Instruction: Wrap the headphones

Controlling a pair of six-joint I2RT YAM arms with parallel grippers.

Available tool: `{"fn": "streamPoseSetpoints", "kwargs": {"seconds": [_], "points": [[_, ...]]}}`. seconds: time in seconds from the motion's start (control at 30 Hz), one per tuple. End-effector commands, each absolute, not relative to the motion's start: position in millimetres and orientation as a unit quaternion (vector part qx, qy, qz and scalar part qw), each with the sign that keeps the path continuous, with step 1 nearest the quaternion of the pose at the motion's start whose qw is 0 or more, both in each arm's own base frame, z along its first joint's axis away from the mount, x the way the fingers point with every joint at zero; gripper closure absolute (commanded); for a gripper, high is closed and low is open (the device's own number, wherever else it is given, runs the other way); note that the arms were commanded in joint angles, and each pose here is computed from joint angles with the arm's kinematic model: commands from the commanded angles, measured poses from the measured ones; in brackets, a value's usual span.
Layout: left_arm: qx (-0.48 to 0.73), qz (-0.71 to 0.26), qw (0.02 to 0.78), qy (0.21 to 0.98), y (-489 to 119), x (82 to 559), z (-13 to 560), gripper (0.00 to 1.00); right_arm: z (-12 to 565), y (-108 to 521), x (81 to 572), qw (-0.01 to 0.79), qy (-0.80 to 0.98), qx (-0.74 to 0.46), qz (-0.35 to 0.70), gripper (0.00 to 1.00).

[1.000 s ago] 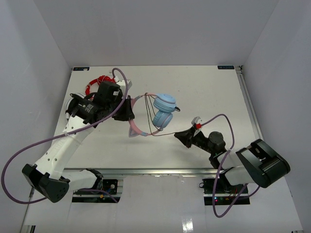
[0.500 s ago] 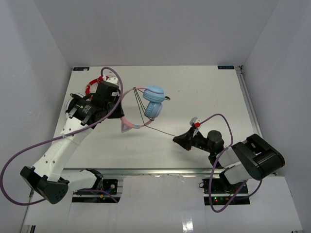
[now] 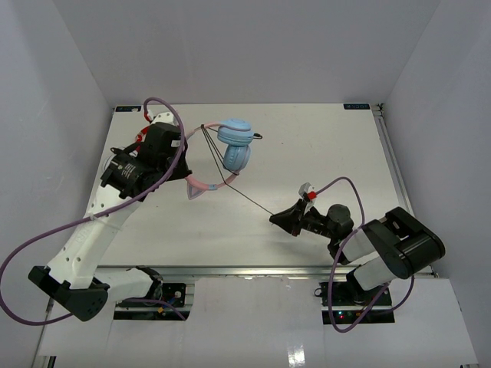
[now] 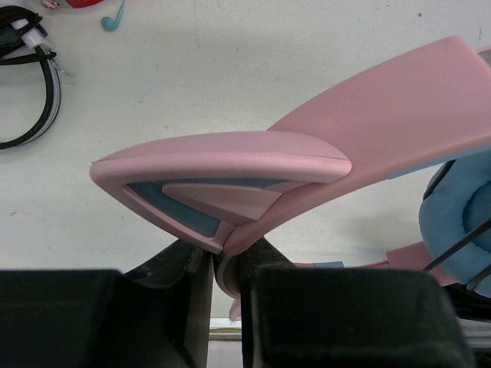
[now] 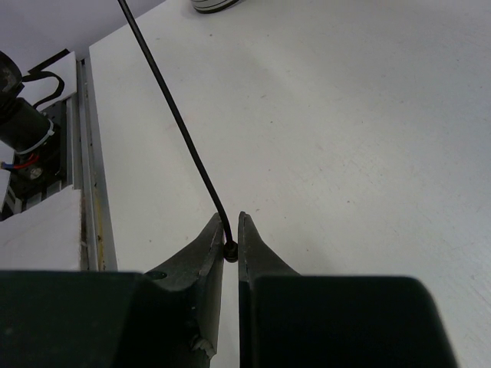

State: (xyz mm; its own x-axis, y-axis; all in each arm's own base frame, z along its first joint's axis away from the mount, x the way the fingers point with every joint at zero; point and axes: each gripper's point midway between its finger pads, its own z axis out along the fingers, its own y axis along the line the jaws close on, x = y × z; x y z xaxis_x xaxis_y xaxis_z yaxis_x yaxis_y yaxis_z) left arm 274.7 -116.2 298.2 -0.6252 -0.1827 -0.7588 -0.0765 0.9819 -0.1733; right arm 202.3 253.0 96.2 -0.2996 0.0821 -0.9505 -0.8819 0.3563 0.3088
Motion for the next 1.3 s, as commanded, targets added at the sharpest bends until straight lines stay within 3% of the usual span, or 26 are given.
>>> {"fn": "streamPoseSetpoints", "kwargs": {"seconds": [0.0, 0.6, 1.03, 1.27], "points": [[-0.150, -0.065, 0.513, 0.843, -93.6, 287.7, 351.0, 1.00, 181.2, 251.2, 201.8, 0.647, 0.491, -0.336, 0.477, 0.92], [-0.196, 0.013, 0.520, 0.832, -76.7, 310.8, 335.9, 1.00, 197.6, 243.8, 170.0, 0.655, 0.450, -0.363, 0.487, 0.92], [-0.196, 0.008, 0.514, 0.835, -84.6, 319.2, 328.2, 1.00, 207.1, 243.5, 141.4, 0.642, 0.422, -0.380, 0.516, 0.92], [-0.185, -0.044, 0.520, 0.833, -94.2, 310.1, 343.7, 1.00, 189.7, 245.9, 155.9, 0.637, 0.454, -0.369, 0.502, 0.92]]}}
